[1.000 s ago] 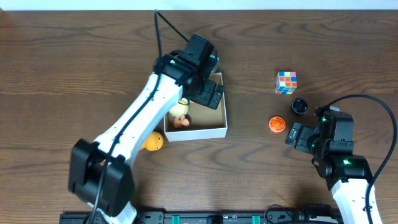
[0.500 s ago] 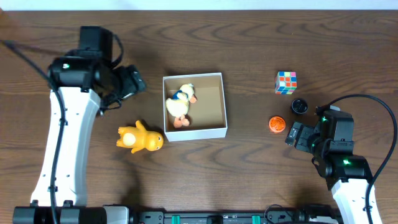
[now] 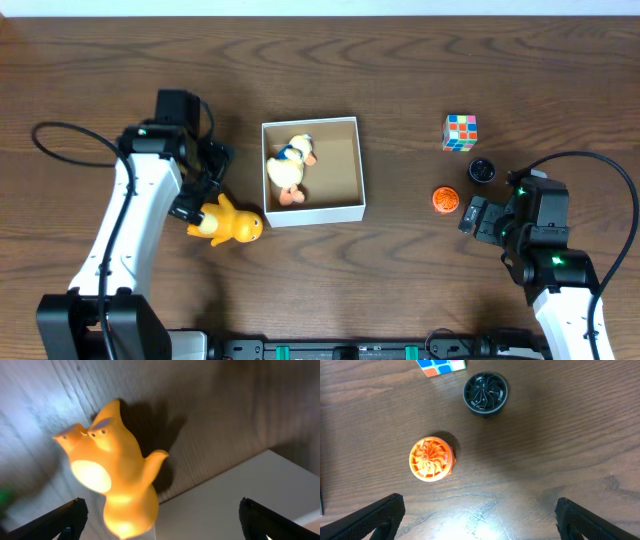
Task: Pack container
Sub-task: 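Move the left gripper back to the orange rubber toy, then grasp the orange rubber toy with the left gripper and lift, then carry the orange toy with the left gripper over the box, then lower the orange toy into the box and release it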
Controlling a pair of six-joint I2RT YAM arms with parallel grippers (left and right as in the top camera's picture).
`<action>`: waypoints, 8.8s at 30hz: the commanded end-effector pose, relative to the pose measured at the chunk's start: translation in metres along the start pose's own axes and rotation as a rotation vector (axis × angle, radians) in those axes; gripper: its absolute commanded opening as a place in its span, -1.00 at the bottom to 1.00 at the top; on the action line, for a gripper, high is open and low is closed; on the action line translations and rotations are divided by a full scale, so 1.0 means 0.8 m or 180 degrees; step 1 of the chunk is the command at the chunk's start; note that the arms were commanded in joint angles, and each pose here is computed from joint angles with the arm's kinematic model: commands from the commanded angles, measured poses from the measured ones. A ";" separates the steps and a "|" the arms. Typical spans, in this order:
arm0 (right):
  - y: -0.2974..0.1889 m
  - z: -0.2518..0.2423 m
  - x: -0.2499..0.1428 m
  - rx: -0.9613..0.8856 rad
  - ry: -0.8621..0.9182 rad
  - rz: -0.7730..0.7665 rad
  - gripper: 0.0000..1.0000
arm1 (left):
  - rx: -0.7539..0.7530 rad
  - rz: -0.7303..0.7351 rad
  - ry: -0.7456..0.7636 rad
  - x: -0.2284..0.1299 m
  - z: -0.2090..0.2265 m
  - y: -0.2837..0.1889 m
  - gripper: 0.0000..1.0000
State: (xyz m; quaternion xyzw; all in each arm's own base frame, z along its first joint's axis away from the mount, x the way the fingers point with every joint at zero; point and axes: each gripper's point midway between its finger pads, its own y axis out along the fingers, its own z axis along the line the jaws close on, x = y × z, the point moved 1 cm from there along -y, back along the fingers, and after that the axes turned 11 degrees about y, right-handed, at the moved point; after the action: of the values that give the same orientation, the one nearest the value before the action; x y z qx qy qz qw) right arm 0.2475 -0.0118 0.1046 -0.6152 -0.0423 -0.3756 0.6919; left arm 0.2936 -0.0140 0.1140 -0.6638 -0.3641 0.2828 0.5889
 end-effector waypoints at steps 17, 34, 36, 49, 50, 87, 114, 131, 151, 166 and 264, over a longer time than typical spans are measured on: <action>-0.006 0.002 0.012 -0.0001 -0.0024 -0.0080 0.99 | 0.0214 0.0235 -0.0255 -0.036 0.044 0.072 0.96; -0.006 0.002 0.012 -0.0003 -0.0046 -0.0076 0.99 | 0.0160 0.0171 -0.0304 -0.040 0.055 0.100 0.20; -0.006 0.002 0.012 -0.0003 -0.0046 -0.0076 0.99 | 0.0160 0.0171 -0.0306 -0.040 0.055 0.100 0.04; -0.006 0.001 0.011 -0.0008 -0.0047 -0.0065 0.98 | 0.0137 0.0203 -0.0273 -0.042 0.053 0.100 -0.40; -0.006 0.001 0.011 -0.0008 -0.0047 -0.0065 0.98 | 0.0135 0.0201 -0.0245 -0.042 0.053 0.100 -0.45; -0.006 0.001 0.011 -0.0008 -0.0046 -0.0067 0.98 | -0.1266 -0.1657 0.5143 -0.073 -0.121 -0.126 -0.88; -0.006 0.001 0.010 -0.0012 -0.0045 -0.0057 0.98 | -0.1200 -0.1115 0.7840 -0.219 -0.164 -0.003 -0.88; -0.006 0.001 0.010 -0.0013 -0.0047 -0.0058 0.98 | -0.0622 -0.0871 0.7739 -0.182 -0.138 0.014 -0.89; -0.006 0.001 0.010 -0.0012 -0.0045 -0.0058 0.98 | -0.0924 -0.0286 0.7789 -0.209 -0.117 0.052 -0.88; -0.006 0.001 0.010 -0.0012 -0.0047 -0.0059 0.98 | -0.0998 0.0158 0.7794 -0.224 -0.105 0.088 -0.88; -0.006 -0.003 0.012 -0.0078 -0.0129 -0.0088 0.99 | -0.0670 -0.0736 0.7282 -0.181 -0.175 0.037 0.72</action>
State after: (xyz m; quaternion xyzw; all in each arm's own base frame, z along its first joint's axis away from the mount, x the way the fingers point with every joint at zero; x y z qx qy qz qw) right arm 0.2464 -0.0148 0.1040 -0.6287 -0.0524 -0.3657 0.6843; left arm 0.3202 -0.2153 0.1104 -0.5377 0.2976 -0.5858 0.5284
